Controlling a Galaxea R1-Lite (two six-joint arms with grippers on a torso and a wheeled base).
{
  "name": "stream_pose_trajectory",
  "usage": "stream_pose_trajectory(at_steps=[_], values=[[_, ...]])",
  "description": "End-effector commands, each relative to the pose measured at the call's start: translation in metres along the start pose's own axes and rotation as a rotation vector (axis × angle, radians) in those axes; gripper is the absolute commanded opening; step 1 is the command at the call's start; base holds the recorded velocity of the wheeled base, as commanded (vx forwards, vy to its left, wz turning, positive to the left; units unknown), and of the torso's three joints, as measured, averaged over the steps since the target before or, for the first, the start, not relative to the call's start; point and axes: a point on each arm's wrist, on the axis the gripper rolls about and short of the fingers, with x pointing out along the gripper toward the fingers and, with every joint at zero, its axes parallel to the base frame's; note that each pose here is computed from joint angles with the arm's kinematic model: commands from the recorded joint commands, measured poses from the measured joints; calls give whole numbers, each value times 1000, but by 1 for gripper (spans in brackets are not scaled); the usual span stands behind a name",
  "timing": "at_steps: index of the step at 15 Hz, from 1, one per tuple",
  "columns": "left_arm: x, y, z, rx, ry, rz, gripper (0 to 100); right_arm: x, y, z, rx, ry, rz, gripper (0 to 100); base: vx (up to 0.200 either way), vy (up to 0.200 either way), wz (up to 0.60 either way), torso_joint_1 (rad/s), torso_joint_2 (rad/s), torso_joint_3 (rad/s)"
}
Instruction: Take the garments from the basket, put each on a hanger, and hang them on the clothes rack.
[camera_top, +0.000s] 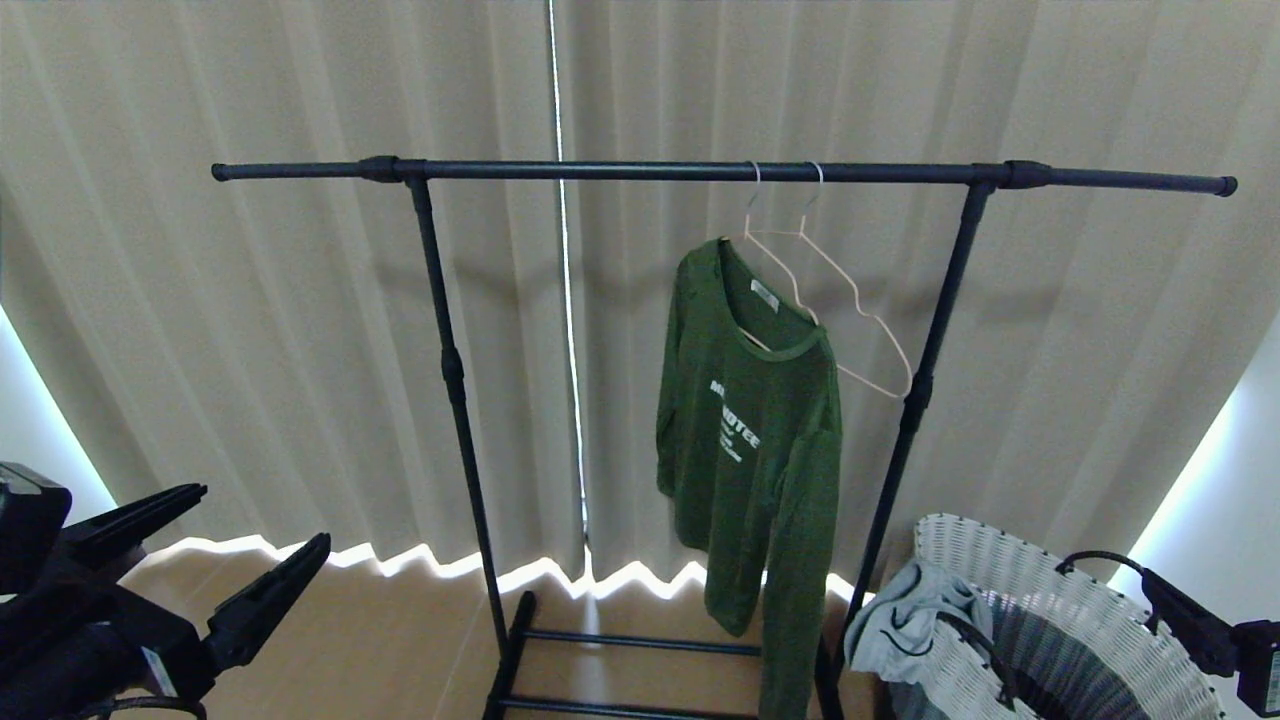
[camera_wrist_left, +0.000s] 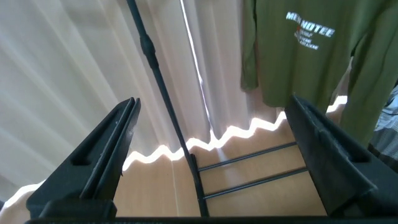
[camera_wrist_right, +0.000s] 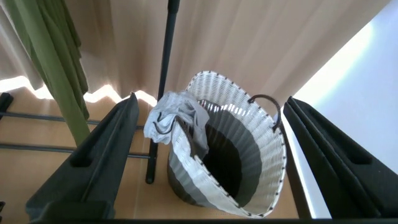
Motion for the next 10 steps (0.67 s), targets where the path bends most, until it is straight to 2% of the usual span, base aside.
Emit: stream_pose_trajectory(at_steps=[1, 10], values=[[0, 0, 0, 0, 1, 0, 100, 0, 0, 0, -2, 2, 0, 100, 0, 0, 0, -198, 442, 232], [-1, -1, -4, 6, 15, -5, 100, 0, 0, -3, -16, 9, 1, 100, 0, 0, 0, -207, 467, 253]])
